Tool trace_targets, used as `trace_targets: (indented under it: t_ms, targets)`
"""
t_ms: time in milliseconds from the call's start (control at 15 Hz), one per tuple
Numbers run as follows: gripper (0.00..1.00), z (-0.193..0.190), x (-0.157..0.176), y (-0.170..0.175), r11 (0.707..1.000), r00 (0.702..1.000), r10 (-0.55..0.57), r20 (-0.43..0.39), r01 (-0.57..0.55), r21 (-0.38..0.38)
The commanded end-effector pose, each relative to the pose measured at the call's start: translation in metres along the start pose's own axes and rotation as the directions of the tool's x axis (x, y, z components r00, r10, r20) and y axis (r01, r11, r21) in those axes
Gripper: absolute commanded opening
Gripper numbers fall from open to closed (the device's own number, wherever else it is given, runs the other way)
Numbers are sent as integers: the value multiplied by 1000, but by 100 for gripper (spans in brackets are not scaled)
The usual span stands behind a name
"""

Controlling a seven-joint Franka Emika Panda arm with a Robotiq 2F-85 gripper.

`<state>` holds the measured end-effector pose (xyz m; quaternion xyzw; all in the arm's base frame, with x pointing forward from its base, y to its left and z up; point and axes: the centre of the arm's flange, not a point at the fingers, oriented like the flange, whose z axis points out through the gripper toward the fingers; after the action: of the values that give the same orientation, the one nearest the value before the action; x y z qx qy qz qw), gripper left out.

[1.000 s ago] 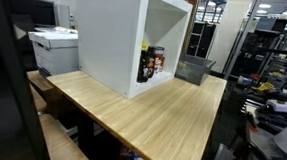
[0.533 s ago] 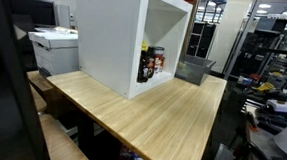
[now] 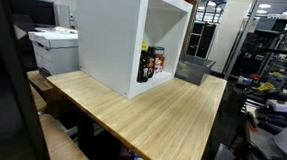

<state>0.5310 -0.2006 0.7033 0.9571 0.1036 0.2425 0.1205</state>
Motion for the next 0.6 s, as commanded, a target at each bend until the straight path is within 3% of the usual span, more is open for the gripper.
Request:
trace_targets:
  t_ms: [0, 533]
  targets:
    - [3, -1, 10, -3, 999, 999, -40, 7, 40, 6]
    - [3, 5, 20, -10, 998, 999, -50, 20, 50, 26]
